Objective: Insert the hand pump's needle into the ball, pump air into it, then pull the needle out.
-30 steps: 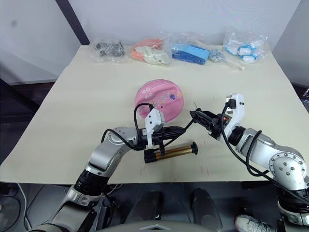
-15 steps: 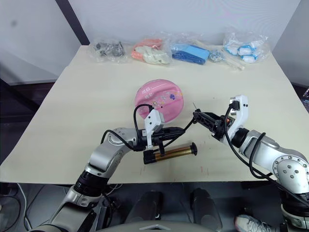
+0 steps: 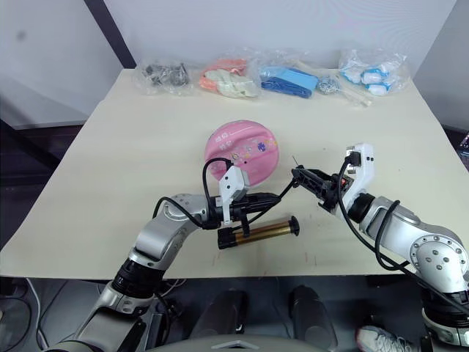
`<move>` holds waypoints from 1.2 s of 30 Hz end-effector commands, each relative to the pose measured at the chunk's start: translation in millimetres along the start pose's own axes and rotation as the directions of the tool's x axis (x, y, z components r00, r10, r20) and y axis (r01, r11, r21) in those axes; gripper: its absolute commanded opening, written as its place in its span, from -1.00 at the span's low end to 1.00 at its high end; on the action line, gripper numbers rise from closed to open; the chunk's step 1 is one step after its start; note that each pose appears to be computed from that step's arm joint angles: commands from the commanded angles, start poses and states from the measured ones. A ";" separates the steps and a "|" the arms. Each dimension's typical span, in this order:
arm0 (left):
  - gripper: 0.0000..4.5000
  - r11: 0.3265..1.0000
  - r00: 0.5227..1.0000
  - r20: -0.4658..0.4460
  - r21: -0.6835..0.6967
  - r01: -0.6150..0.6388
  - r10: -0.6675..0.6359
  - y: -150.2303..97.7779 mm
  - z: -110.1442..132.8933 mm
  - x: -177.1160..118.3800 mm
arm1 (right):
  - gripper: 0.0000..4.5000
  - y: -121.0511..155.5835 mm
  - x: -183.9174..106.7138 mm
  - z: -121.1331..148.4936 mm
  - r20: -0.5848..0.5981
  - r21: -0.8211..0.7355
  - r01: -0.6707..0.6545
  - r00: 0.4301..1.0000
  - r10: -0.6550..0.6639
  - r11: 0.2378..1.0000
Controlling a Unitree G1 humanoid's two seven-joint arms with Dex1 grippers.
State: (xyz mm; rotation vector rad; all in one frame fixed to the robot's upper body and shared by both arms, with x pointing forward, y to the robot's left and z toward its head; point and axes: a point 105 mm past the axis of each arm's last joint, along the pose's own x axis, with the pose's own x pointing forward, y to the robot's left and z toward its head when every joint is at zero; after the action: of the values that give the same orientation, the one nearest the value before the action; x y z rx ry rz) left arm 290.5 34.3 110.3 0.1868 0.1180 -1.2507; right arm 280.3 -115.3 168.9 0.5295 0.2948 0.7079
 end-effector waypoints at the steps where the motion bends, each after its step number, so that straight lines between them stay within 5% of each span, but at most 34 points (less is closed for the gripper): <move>1: -1.00 0.999 0.998 0.049 0.044 0.025 -0.027 -7.1 16.1 0.4 | -0.85 6.8 0.2 4.4 0.012 -0.020 -0.023 1.000 0.023 1.000; 14: -1.00 1.000 0.996 0.086 -0.002 0.001 0.000 1.3 18.3 -12.9 | -0.85 6.4 0.5 6.8 0.024 -0.007 -0.013 1.000 0.013 1.000; 17: -0.58 1.000 0.994 0.107 -0.026 -0.003 0.005 2.4 20.6 -20.5 | -0.85 7.5 1.4 8.7 0.028 -0.006 -0.017 0.999 0.017 1.000; 23: 0.62 0.995 0.994 0.112 -0.102 -0.002 0.013 0.7 29.8 -46.8 | -0.85 5.1 5.4 5.8 -0.028 -0.037 0.003 1.000 -0.004 0.999; 36: 0.63 0.979 0.978 -0.049 0.041 -0.200 0.202 37.8 39.7 -147.2 | -0.85 20.3 35.6 8.4 -0.180 0.236 -0.042 0.980 0.086 0.971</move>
State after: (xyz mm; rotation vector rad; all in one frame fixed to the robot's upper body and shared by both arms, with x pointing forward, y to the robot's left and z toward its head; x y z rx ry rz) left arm 281.5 167.4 166.2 0.2214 0.1734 -1.0556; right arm 302.3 -87.7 175.1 0.6648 0.5358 0.7453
